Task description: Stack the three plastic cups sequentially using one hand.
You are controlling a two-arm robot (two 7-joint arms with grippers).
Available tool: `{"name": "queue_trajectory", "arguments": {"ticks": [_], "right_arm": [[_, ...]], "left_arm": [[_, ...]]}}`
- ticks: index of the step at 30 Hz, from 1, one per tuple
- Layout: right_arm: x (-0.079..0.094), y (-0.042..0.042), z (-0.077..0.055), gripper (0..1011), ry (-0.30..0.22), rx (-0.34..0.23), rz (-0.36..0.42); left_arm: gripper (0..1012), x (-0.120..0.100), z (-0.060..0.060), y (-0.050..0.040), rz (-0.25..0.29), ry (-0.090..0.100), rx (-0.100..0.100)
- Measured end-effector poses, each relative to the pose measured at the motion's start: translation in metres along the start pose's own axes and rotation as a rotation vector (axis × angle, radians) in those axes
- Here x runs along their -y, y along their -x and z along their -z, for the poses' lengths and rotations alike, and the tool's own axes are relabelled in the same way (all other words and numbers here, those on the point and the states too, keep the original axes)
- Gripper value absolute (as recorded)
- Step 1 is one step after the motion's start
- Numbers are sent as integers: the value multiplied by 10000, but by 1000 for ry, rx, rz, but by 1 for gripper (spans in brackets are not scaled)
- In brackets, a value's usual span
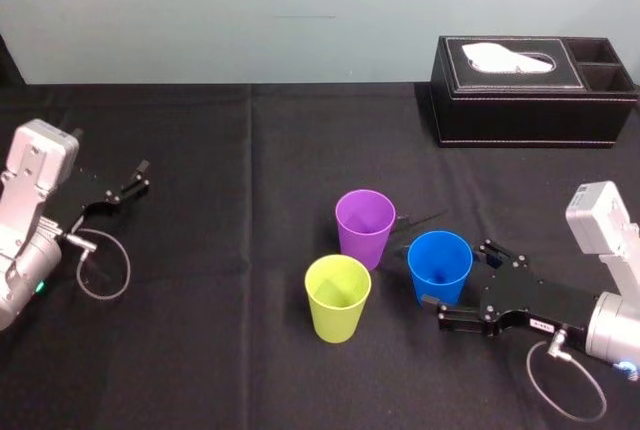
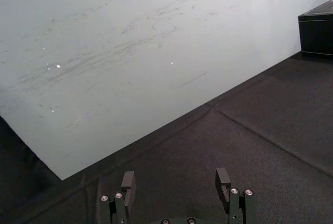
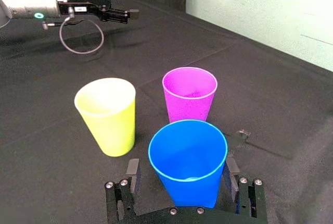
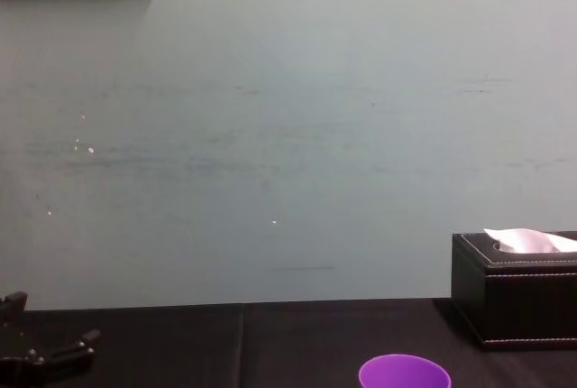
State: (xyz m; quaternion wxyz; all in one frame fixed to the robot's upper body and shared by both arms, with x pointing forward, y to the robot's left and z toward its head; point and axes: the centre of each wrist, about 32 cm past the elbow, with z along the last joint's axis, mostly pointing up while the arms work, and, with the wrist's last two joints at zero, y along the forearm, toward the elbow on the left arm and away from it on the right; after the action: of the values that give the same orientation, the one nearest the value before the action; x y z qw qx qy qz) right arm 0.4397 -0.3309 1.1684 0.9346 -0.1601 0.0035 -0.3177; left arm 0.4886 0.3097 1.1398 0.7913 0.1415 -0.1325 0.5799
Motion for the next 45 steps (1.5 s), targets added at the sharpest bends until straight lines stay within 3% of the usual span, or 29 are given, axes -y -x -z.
{"name": "queue_trajectory", "arguments": {"ticks": [20, 31, 45], "right_arm": [[-105, 0, 26, 1003, 2, 16, 15], [-101, 0, 25, 778, 2, 15, 15], [-98, -3, 22, 726, 2, 15, 15]], "left_arm": [[1011, 0, 0, 0, 0, 0, 0], [1011, 0, 0, 0, 0, 0, 0], [1011, 0, 0, 0, 0, 0, 0]]}}
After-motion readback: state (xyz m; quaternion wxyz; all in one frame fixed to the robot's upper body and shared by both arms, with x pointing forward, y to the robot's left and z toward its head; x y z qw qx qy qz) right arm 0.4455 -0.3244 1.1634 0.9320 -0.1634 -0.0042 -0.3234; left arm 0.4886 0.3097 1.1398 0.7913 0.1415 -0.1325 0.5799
